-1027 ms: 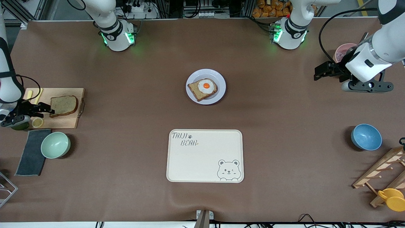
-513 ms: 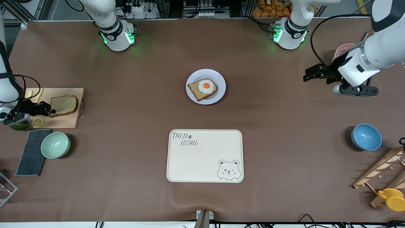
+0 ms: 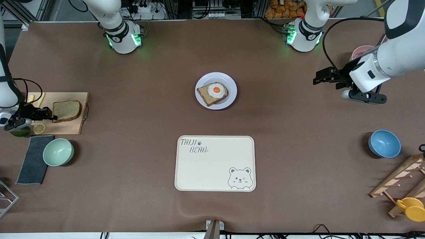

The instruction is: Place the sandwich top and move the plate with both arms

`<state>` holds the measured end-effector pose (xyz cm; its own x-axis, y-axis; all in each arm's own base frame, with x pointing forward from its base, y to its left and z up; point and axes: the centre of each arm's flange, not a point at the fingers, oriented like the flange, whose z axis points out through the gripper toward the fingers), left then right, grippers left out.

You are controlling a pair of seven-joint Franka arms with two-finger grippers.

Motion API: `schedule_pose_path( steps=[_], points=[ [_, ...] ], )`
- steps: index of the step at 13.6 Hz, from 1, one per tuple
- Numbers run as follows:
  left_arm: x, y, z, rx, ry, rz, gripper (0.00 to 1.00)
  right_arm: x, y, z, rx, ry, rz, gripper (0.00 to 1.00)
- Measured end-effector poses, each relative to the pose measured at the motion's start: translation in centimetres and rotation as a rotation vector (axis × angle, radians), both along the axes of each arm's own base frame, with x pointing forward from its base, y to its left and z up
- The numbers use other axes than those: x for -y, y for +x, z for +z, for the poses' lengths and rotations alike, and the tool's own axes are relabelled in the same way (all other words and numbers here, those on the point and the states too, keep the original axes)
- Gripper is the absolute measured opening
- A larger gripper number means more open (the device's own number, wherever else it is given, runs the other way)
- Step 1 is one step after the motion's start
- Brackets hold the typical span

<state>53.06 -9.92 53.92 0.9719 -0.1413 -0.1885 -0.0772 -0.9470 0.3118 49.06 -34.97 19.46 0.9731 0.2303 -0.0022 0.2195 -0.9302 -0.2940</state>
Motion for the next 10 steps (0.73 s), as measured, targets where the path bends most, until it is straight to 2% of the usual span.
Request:
schedule_pose_path(
  steps=[3,6,10],
  points=[
    [-3.2,-0.1,-2.8,-0.028,-0.154,-0.023,1.0,-0.1,1.2,1.3,-0.008,0.016,-0.012,0.08],
    [-5.1,-1.2,-7.3,-0.068,-0.32,-0.057,1.0,-1.3,3.6,4.3,-0.064,0.065,-0.042,0.06],
    [-5.8,-3.4,-15.7,-0.13,-0.578,-0.061,1.0,-4.8,5.9,6.1,-0.096,0.097,-0.036,0.06]
  ],
)
